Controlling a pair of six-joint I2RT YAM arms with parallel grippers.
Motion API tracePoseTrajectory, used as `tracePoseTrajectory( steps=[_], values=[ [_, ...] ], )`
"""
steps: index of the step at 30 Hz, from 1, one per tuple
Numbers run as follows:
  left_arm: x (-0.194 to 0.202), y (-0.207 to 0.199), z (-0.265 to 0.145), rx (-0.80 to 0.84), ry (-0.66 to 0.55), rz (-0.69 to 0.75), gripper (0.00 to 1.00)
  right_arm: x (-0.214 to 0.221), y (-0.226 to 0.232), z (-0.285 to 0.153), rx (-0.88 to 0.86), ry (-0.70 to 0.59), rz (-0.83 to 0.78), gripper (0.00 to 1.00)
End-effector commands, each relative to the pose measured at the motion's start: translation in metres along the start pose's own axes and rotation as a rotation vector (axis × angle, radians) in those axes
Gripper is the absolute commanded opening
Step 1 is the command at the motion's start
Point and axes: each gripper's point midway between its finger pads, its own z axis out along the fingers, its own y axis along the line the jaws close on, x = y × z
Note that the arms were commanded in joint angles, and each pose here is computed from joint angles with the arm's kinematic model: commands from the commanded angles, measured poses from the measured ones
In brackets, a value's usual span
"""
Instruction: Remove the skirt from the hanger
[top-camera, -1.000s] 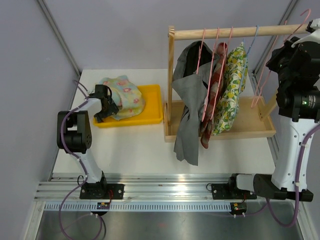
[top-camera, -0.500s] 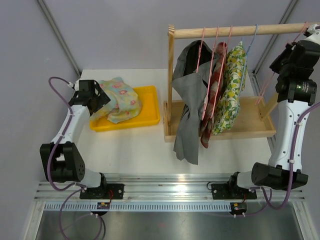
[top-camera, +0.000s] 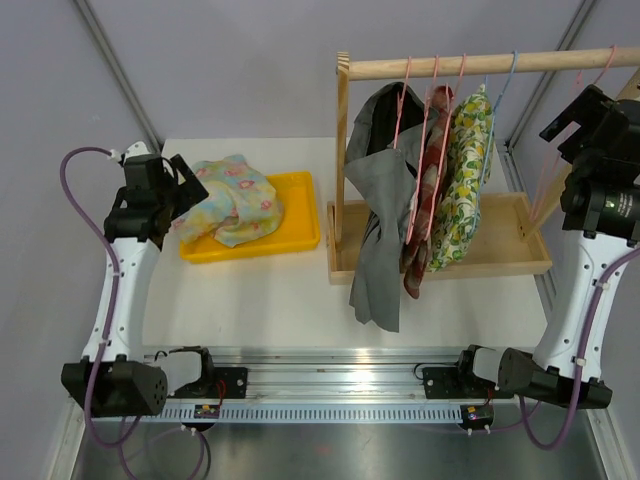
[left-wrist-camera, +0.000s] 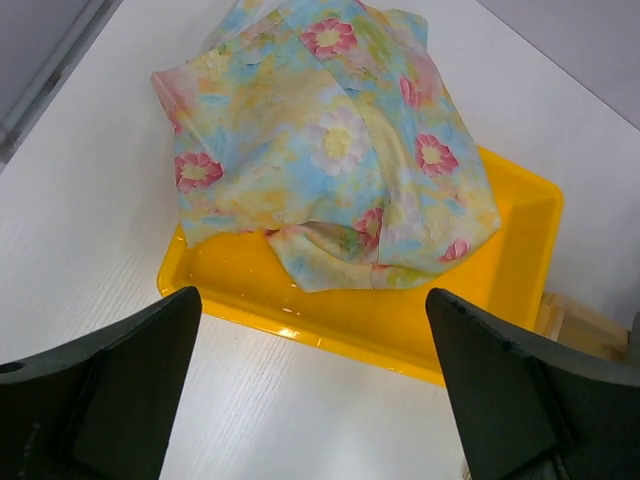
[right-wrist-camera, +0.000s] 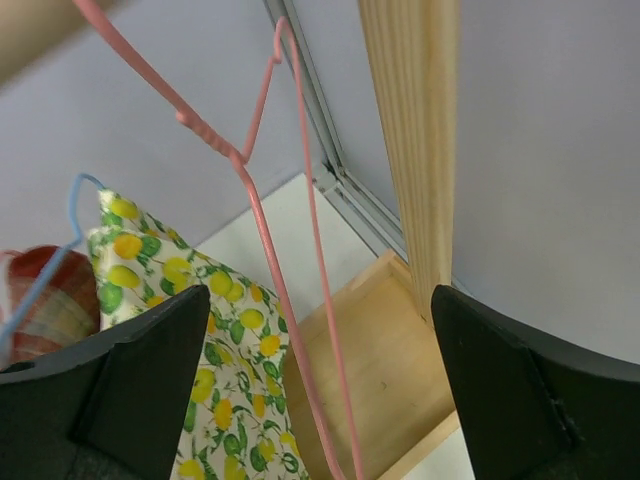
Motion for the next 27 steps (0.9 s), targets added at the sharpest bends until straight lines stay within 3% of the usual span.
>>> tracePoseTrajectory(
  steps=[1,7,10,14,20,25,27],
  values=[
    [-0.005,-0.01,-0.034,0.101,-0.011,0.073,0.99,-0.056,-0.006,-0.048,0.015,-0.145,0.06,0.99],
    [0.027,-0.006,-0.068,0.213,0.014,0.16,0.99,-0.084,0.054,-0.11,-0.372,-0.182,0.063,0.99],
    [0.048,0.002,-0.075,0.235,0.039,0.209,0.99,-0.072,0.106,-0.14,-0.706,-0.096,0.076,0.99],
    [0.061,0.02,-0.079,0.184,0.0,0.219,0.99,-0.052,0.137,-0.143,-0.897,0.049,0.132,0.96],
    [0.068,0.033,-0.078,0.143,-0.03,0.197,0.99,-0.005,0.14,-0.108,-0.859,0.199,0.142,0.86],
    [0.079,0.042,-0.071,0.116,-0.019,0.184,0.99,0.04,0.16,-0.095,-0.832,0.306,0.051,0.83],
    [0.082,0.044,-0.069,0.115,-0.026,0.181,0.99,0.05,0.161,-0.087,-0.803,0.32,0.042,0.74]
  ],
)
